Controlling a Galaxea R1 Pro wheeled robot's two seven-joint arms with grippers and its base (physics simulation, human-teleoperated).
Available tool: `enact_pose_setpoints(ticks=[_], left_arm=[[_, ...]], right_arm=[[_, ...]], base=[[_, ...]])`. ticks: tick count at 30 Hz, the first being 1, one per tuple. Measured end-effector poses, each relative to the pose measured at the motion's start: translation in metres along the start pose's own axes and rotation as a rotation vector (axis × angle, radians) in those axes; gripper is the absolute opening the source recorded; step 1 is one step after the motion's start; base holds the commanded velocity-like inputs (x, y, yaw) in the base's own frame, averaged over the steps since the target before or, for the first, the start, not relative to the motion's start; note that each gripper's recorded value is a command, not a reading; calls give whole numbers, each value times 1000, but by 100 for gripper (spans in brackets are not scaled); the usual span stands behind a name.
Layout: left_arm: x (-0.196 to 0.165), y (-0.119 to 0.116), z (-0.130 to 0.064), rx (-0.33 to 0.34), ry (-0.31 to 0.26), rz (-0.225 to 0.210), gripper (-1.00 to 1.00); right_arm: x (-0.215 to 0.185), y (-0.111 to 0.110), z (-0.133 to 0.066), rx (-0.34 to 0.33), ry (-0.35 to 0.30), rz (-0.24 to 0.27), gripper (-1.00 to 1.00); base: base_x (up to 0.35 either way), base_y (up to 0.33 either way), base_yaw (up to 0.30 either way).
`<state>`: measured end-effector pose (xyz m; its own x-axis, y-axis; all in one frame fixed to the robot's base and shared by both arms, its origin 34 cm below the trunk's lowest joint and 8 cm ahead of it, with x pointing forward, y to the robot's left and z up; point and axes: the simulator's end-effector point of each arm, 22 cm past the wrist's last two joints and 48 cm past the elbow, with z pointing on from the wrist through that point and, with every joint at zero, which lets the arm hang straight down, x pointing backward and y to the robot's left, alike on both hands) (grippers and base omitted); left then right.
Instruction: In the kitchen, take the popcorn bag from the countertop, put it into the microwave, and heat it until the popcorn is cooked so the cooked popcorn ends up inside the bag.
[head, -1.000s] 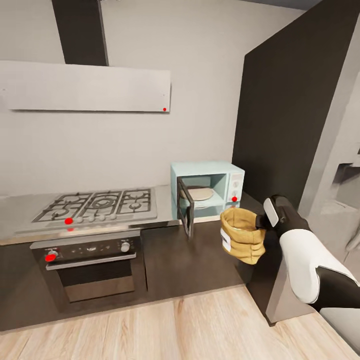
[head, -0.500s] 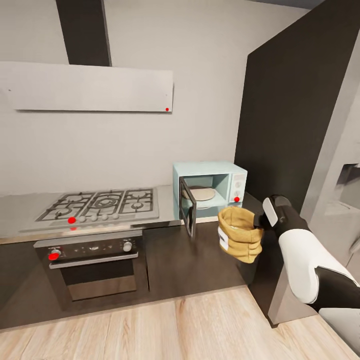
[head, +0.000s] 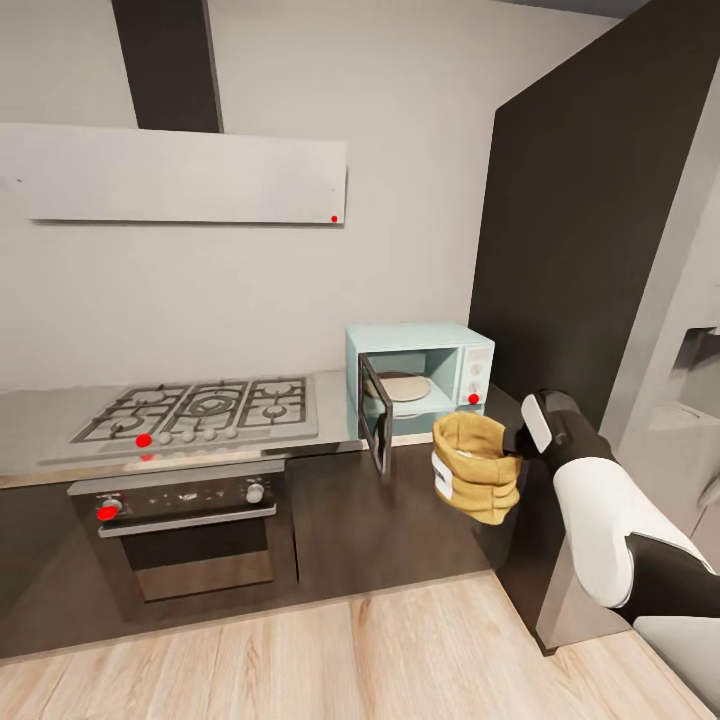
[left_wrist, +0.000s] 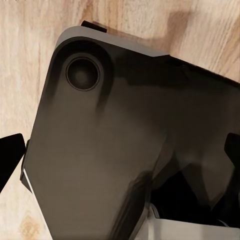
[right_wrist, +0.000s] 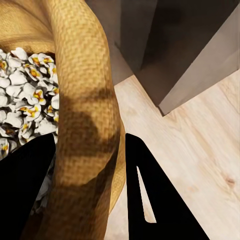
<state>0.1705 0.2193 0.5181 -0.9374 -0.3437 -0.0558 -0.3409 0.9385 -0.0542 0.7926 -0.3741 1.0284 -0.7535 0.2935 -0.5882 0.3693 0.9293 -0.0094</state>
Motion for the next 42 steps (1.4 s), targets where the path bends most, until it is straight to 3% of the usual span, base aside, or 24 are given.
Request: enact_pose_setpoints(ticks=[5, 9, 12, 27, 42], left_arm=[[0, 0, 0, 0, 0, 3, 100], [0, 0, 0, 0, 0, 3, 100], [0, 0, 0, 0, 0, 3, 100], [0, 0, 0, -1, 1, -3, 100], [0, 1, 0, -2, 0, -6, 100]], right_arm=[[-1, 0, -1, 2, -3, -3, -100], [-36, 28, -35, -33, -125, -11, -100], [-46, 38, -48, -48, -163, -10, -100], [-47, 43, -50, -52, -169, -14, -100], [-47, 40, -51, -37, -173, -20, -100]], base=[[0, 0, 0], [0, 0, 0], [0, 0, 0], [11, 0, 0], [293, 0, 0]])
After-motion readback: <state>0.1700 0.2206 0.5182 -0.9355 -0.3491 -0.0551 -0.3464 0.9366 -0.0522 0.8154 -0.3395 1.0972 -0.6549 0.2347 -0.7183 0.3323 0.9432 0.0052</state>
